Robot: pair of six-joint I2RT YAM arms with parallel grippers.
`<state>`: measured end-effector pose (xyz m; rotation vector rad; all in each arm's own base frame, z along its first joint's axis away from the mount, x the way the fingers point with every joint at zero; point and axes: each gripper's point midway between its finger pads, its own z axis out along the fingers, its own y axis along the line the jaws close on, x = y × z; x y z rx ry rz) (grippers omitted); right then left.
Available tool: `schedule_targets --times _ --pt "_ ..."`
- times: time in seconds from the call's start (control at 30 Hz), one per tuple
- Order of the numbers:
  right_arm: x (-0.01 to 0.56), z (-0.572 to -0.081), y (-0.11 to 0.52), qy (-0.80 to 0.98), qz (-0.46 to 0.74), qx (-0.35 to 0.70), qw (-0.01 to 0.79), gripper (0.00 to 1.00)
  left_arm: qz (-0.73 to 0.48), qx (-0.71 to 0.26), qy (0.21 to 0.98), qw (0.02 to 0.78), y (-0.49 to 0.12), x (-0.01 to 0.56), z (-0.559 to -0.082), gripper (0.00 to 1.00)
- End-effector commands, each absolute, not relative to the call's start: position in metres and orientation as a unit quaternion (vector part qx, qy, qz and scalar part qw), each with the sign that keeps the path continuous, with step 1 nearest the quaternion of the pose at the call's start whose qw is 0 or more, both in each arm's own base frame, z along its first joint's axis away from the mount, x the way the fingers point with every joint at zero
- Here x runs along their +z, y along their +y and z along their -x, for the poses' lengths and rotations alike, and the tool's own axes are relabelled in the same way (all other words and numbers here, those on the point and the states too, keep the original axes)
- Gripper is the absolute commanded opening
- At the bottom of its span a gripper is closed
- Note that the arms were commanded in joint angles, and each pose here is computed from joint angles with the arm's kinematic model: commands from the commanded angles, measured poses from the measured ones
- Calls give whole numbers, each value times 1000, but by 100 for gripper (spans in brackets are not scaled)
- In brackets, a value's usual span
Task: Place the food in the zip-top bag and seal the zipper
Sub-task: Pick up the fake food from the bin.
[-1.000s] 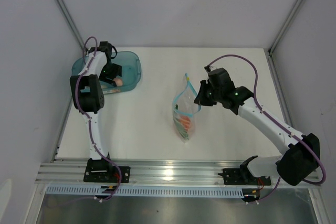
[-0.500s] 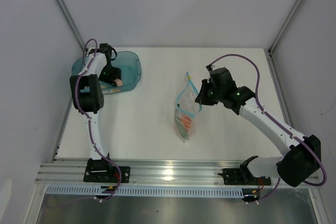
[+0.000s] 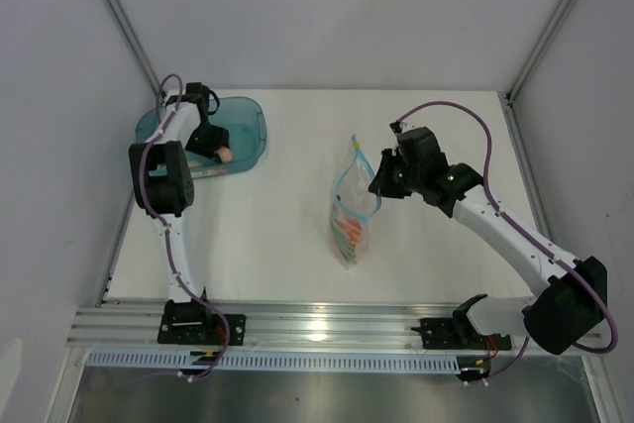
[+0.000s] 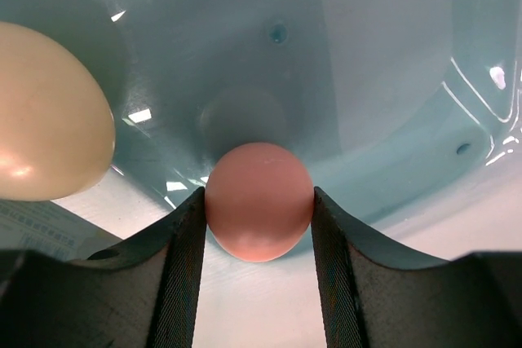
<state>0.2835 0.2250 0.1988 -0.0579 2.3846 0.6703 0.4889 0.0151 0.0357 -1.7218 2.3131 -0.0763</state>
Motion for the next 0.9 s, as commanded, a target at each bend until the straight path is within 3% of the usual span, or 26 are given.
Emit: schedule_targets --times 0.0,0.4,0.57,0.7,0.87 --pt "207 -288 223 903 21 257 343 0 570 -52 798 187 21 80 -500 1" --pt "201 -294 222 906 4 247 343 0 469 -127 816 313 -16 183 -475 1" --pt "195 -294 222 909 -3 245 338 0 348 -317 831 298 -105 203 -445 1" --pt "194 -294 222 910 -8 243 337 0 237 -381 845 289 -153 200 -393 1" --pt "198 -294 217 910 -12 234 341 0 21 -519 783 341 -216 273 -335 1"
